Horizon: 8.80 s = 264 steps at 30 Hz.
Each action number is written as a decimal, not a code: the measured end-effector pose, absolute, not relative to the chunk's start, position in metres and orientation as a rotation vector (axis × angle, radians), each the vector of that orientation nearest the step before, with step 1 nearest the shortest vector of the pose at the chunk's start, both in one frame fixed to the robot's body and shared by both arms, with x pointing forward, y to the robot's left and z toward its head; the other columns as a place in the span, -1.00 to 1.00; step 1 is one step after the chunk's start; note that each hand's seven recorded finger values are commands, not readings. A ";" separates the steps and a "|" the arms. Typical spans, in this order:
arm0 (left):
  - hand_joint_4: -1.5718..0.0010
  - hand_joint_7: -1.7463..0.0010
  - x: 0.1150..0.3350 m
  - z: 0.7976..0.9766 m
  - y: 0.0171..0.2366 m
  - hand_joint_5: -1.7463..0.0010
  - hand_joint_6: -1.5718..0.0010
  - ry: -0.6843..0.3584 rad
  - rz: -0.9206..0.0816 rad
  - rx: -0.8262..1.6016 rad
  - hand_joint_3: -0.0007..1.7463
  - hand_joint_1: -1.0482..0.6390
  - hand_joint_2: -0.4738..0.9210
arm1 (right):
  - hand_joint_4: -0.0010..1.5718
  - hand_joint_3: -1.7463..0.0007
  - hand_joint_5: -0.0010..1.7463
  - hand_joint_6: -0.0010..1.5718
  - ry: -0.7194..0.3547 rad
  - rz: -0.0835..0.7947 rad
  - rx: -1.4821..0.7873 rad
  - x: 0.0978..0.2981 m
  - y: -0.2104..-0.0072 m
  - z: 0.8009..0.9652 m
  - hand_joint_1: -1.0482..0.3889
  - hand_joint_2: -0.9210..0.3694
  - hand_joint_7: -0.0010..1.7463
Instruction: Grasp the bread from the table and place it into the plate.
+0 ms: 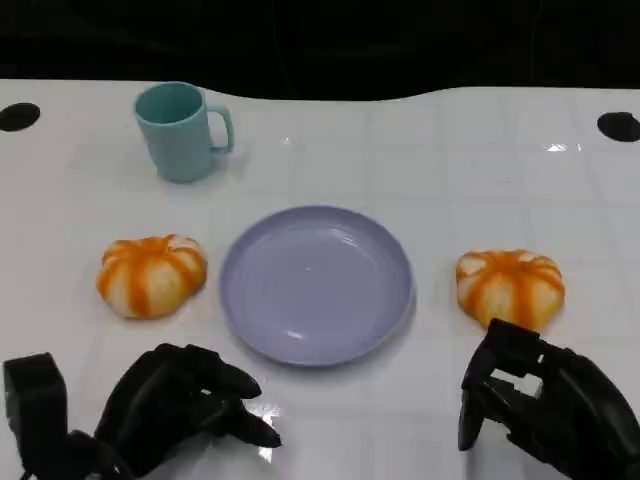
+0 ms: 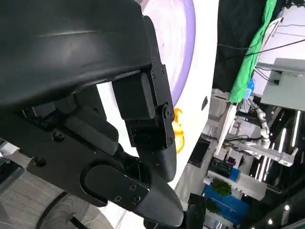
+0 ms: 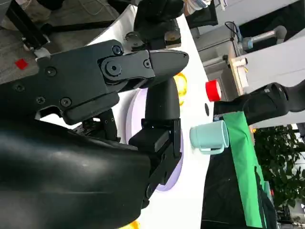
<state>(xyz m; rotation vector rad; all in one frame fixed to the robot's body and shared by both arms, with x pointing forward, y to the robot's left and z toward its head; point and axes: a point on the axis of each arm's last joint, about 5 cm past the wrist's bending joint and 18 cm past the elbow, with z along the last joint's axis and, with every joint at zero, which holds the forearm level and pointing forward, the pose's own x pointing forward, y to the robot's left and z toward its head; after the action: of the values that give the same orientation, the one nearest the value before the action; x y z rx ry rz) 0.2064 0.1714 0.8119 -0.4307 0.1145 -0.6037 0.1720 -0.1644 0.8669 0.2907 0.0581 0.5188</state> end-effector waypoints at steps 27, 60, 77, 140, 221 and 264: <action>-1.00 0.98 0.206 0.808 0.169 0.81 -0.97 0.135 -0.600 -0.444 -0.99 -0.98 0.64 | -0.48 0.86 0.16 -0.36 -0.292 0.551 -0.168 0.198 -0.182 0.893 -0.25 -1.00 -0.57; -1.00 0.98 0.206 0.808 0.170 0.78 -1.00 0.141 -0.600 -0.448 -1.00 -1.00 0.60 | -0.72 0.93 -0.97 -0.78 -0.320 0.381 -1.394 0.229 -0.176 0.923 -0.62 -1.00 -0.99; -1.00 0.99 0.206 0.808 0.170 0.78 -1.00 0.138 -0.600 -0.447 -1.00 -1.00 0.61 | -0.73 0.99 -0.98 -0.77 -0.180 0.447 -1.495 0.263 -0.153 0.899 -0.58 -0.97 -0.99; -1.00 0.99 0.205 0.808 0.170 0.79 -0.99 0.137 -0.600 -0.446 -1.00 -1.00 0.63 | 0.26 -0.56 1.00 -0.08 -0.759 0.260 -1.036 0.273 -0.126 0.886 0.17 -0.03 1.00; -1.00 0.98 0.201 0.809 0.168 0.76 -1.00 0.136 -0.612 -0.427 -0.99 -1.00 0.65 | -0.28 0.69 0.70 -0.34 -0.567 0.576 -0.726 0.237 -0.124 0.907 -0.41 -1.00 0.12; -1.00 0.98 0.202 0.808 0.165 0.78 -1.00 0.140 -0.610 -0.435 -0.99 -1.00 0.63 | -0.05 0.67 1.00 -0.23 -0.020 0.456 0.147 0.168 -0.168 0.867 -0.31 -1.00 1.00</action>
<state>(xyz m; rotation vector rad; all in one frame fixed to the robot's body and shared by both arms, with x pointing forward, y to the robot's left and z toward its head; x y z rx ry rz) 0.2019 0.1653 0.8084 -0.4348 0.1395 -0.6096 0.1683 -0.1682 0.8665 0.1469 -0.0197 0.4559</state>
